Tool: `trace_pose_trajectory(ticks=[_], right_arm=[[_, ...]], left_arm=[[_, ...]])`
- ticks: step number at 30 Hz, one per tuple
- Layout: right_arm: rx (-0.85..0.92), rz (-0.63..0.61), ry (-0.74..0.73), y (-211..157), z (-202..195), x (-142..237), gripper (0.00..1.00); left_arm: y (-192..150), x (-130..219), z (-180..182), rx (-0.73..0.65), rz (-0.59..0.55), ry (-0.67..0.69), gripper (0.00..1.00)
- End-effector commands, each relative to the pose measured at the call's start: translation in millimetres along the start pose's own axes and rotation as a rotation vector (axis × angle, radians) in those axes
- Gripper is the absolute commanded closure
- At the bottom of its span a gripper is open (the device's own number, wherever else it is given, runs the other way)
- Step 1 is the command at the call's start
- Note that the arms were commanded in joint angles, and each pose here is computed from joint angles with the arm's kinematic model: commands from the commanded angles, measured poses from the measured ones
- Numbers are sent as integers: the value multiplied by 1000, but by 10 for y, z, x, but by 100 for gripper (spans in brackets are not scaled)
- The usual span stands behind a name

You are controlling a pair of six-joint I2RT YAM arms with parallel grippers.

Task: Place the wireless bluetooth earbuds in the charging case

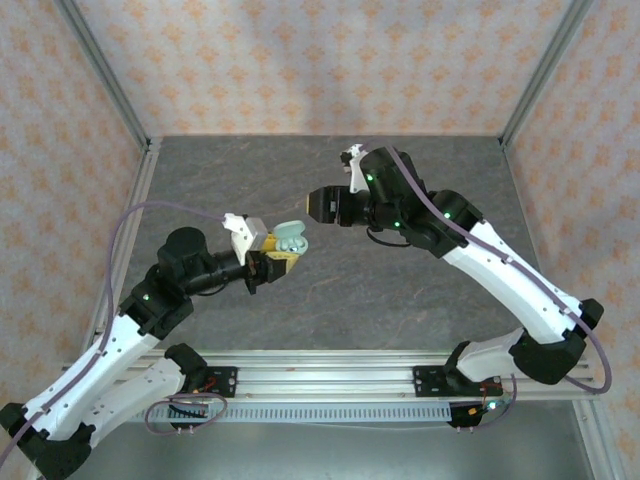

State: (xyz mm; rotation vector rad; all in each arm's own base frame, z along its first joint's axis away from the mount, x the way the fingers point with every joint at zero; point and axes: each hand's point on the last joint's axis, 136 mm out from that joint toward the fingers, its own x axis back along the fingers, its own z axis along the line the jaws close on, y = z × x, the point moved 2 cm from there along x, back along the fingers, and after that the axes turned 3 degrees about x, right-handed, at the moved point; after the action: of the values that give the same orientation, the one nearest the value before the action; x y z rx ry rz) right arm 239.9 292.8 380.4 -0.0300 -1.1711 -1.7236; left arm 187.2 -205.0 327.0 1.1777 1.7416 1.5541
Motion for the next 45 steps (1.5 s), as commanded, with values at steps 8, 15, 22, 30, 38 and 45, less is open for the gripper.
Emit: trace_pose_trajectory(ticks=[8,15,22,30,38,45], right_arm=[[-113,25,137,-22,97,-94,41],[-141,71,237,-170,199,-9,41],[-189,-57,178,-158,27,300,38],[-320,-114,287,-138,89,349,32],[-421,-28,447,-207,286,120,32],[-421,5,497,-245,421,76,33]], left_arm=[[451,16,-164,-37,-128,-64,85],[492,15,-133,-31,-139,-42,85],[530,4,-131,-11,-149,-44,85],[577,0,-142,10,-161,-52,85],[598,-25,-140,28,-165,-59,85],[626,-39,-131,29,-166,-54,85]])
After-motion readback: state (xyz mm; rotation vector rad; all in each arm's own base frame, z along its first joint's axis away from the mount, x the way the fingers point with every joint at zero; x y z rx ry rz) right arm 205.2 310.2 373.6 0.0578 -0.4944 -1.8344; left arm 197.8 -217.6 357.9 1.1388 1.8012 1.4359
